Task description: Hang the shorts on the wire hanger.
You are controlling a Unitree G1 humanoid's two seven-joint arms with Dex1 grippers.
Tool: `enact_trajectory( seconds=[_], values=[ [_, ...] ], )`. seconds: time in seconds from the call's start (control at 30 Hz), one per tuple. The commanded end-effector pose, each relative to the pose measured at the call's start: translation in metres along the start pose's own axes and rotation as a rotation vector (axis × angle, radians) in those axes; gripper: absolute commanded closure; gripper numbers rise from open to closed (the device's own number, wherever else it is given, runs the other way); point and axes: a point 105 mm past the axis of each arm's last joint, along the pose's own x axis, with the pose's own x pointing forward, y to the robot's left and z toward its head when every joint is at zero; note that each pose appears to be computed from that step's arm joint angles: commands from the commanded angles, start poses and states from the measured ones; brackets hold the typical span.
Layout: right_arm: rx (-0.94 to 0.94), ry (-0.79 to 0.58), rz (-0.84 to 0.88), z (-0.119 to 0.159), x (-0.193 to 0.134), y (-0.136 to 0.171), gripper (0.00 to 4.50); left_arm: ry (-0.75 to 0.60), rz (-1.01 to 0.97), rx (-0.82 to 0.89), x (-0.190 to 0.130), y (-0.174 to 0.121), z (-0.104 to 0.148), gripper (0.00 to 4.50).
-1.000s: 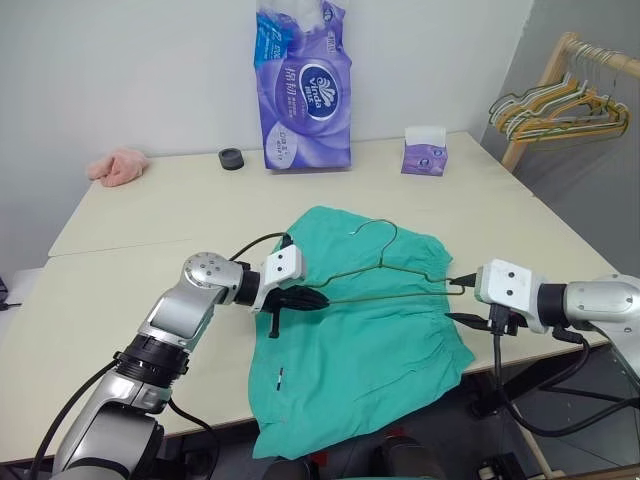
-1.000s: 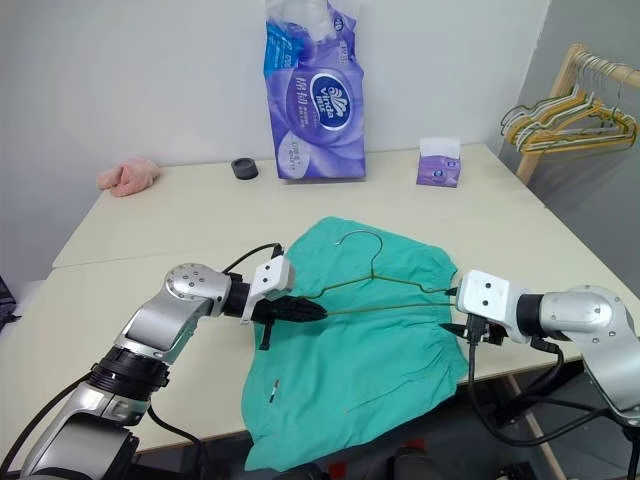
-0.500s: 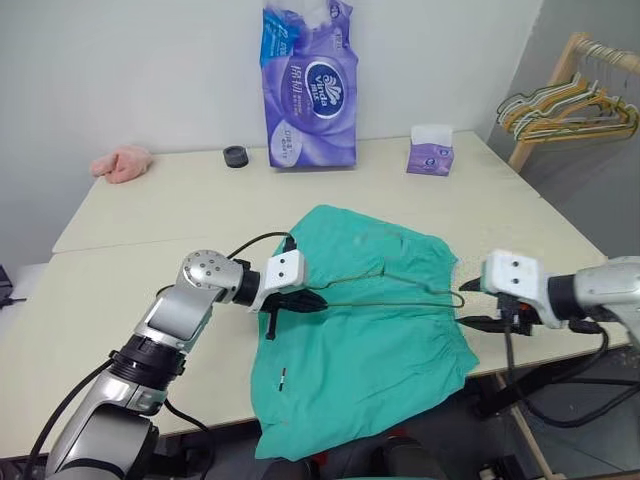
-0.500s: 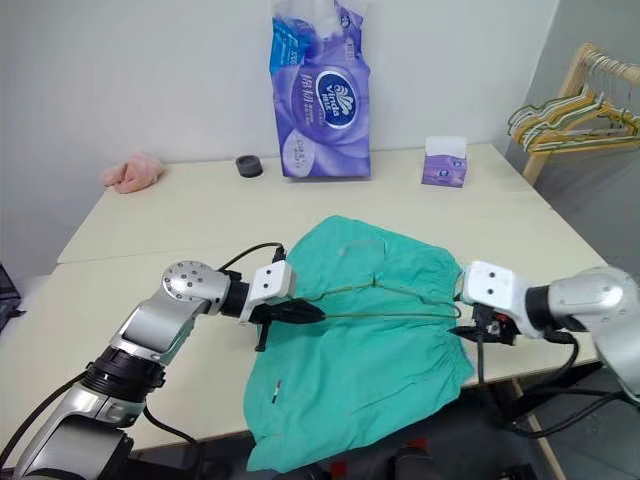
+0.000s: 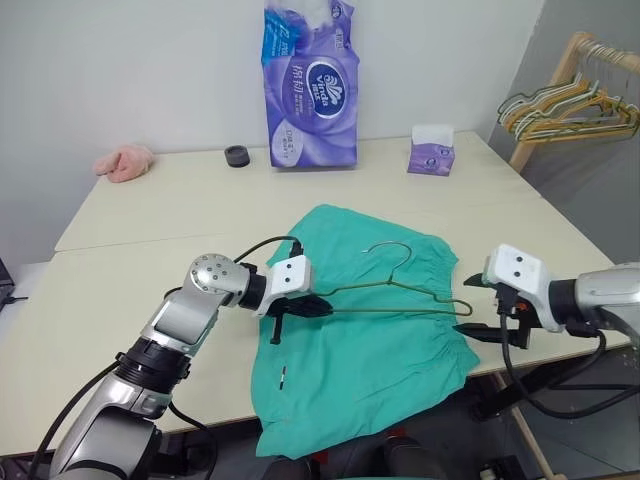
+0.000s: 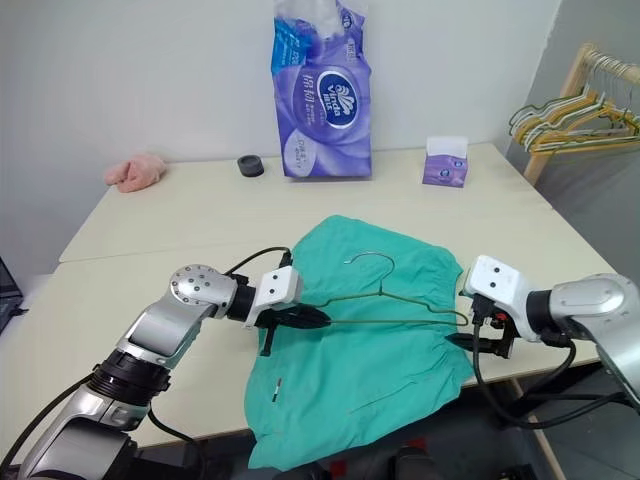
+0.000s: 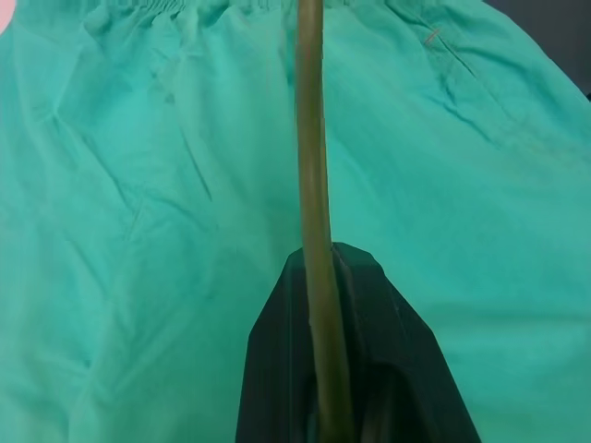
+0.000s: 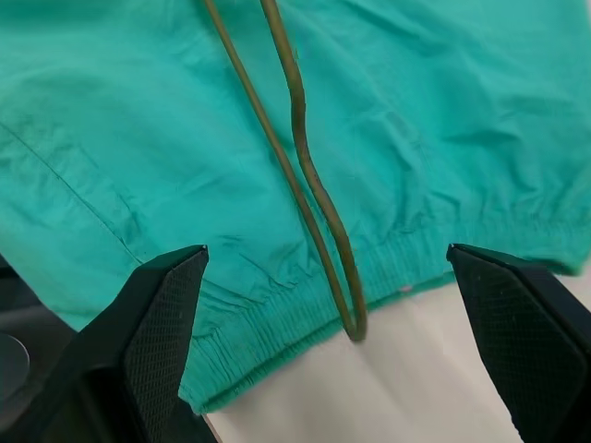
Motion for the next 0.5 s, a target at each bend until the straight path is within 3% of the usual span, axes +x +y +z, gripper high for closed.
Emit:
enact_trajectory(
  seconds=[0.03,0.3,0.4,0.5],
  values=[
    [-0.015,0.021,-0.010,-0.001,0.011,-0.006,0.07,-0.024,0.003,0.065,0.001,0.001,0.016,4.50],
    [-0.030,0.045,0.056,-0.003,0.026,-0.004,0.07,-0.028,0.005,0.066,0.001,-0.002,0.018,4.50],
    [-0.030,0.035,0.058,0.001,0.032,-0.004,0.66,-0.027,0.001,0.067,0.002,-0.004,0.017,4.50],
    [-0.040,0.042,0.078,0.002,0.034,-0.001,1.76,-0.024,0.000,0.067,0.002,-0.005,0.017,4.50]
  ],
)
